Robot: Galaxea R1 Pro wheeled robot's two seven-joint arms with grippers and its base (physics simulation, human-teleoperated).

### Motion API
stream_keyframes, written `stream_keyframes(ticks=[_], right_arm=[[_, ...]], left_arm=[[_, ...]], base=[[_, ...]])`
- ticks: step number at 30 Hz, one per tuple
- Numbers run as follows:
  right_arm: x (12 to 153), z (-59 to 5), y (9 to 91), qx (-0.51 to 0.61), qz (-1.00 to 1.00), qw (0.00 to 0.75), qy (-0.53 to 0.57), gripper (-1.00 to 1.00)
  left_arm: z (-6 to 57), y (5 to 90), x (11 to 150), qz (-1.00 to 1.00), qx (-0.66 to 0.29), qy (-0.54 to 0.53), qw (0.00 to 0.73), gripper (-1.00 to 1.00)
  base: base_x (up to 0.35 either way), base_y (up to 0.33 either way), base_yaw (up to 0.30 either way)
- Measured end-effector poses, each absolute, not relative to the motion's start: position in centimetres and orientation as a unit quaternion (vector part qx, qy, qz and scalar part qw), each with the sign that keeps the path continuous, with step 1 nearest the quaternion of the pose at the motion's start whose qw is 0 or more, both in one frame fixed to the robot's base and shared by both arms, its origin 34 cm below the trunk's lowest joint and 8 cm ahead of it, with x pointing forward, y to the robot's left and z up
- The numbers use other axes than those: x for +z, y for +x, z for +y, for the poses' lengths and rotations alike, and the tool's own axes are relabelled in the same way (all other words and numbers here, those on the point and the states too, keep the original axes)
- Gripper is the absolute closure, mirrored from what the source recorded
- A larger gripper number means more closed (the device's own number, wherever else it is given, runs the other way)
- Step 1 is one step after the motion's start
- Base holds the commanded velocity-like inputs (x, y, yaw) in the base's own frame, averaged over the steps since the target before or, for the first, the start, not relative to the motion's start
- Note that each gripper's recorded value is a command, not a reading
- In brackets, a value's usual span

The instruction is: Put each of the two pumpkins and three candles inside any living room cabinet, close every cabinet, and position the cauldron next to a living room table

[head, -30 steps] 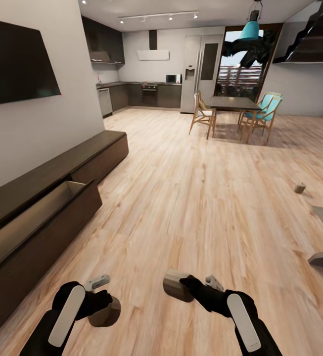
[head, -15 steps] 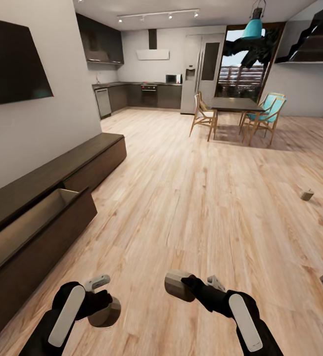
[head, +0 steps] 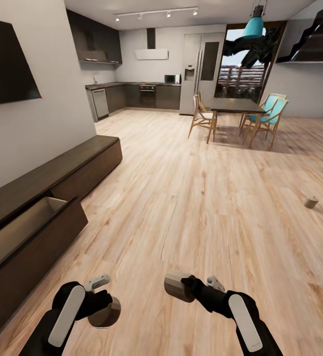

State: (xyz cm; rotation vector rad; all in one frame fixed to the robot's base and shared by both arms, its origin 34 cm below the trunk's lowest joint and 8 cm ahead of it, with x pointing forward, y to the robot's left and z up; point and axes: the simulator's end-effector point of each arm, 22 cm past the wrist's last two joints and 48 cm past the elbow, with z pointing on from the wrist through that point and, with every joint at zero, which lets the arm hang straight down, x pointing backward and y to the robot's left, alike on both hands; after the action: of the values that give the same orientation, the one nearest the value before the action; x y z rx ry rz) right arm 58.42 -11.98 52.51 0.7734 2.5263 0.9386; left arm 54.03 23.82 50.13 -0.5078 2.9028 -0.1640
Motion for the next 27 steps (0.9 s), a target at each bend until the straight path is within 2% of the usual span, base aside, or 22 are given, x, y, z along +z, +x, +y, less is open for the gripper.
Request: stream_keyframes(ticks=[11, 27], right_arm=[[52.52, -11.94, 58.43, 0.329, 0.889, 0.169, 0.271, 1.0], [52.53, -11.86, 58.43, 0.33, 0.889, 0.168, 0.271, 1.0]], left_arm=[[23.81, 54.03, 50.13, 0.979, -0.056, -0.172, 0.095, 1.0], [23.83, 54.02, 50.12, 0.979, -0.055, -0.171, 0.095, 1.0]], base=[[0.32, -0.132, 0.0], [0.317, -0.009, 0.0]])
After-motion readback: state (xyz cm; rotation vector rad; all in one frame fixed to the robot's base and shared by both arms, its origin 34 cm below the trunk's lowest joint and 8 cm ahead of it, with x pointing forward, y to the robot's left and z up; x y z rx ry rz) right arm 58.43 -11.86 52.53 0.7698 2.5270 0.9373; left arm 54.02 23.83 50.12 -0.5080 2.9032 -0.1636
